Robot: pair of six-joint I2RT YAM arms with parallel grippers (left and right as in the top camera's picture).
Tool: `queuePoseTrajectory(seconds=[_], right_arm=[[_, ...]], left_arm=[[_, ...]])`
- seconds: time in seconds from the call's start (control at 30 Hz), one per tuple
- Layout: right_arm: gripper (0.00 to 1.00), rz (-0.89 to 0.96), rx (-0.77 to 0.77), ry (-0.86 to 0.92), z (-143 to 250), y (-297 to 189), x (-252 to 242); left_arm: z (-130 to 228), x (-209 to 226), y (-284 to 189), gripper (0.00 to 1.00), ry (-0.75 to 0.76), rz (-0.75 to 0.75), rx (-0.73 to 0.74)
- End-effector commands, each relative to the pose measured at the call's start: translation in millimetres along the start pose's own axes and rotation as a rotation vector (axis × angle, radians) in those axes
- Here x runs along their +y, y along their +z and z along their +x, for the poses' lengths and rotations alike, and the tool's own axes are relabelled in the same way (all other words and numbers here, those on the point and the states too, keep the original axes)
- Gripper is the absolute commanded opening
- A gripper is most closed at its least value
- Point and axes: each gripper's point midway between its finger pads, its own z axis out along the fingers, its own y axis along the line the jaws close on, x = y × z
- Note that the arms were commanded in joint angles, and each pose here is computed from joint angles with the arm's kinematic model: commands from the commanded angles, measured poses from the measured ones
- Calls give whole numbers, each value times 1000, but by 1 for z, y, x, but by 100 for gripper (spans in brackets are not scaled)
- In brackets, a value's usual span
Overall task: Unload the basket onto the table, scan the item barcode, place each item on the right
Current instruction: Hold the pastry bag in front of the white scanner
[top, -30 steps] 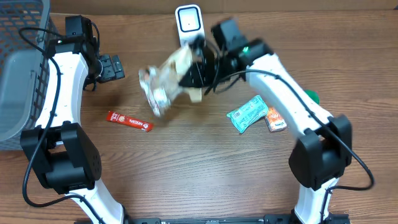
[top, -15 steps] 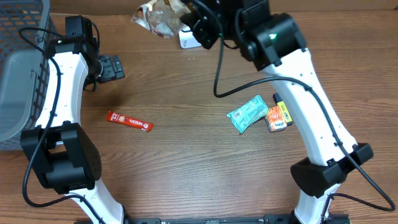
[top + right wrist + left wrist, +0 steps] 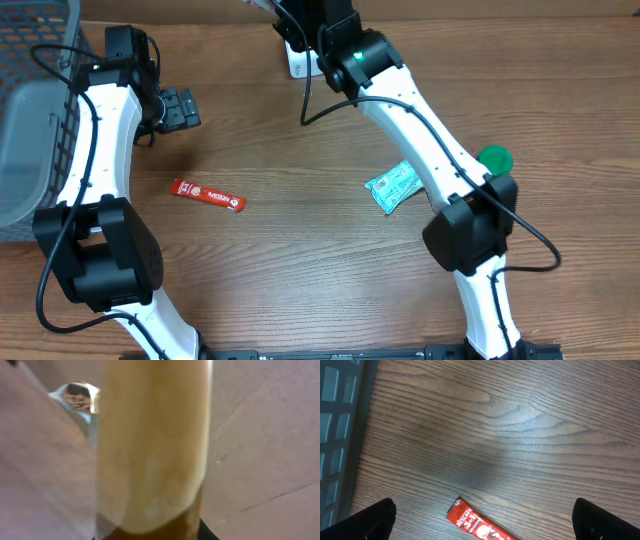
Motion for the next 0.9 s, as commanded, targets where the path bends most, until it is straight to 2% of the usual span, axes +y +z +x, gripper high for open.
queuePoseTrajectory(seconds=[0.0,0.13,0.23,0.57,0.87], right_arm=[[4,115,22,-35,18,25,-11],[4,154,26,-119,33,48,-7],[4,224,37,-111,45,59,-16],[4,220,127,-110,104,89,-25],[4,160,128,-119,106,92,-9]], left_arm=[[-6,-1,-4,100,18,-1,-19],[-6,-1,-4,100,18,-1,-19],[-6,-1,-4,100,18,-1,-19],[-6,-1,-4,100,18,-1,-19],[-6,-1,-4,100,18,-1,-19]])
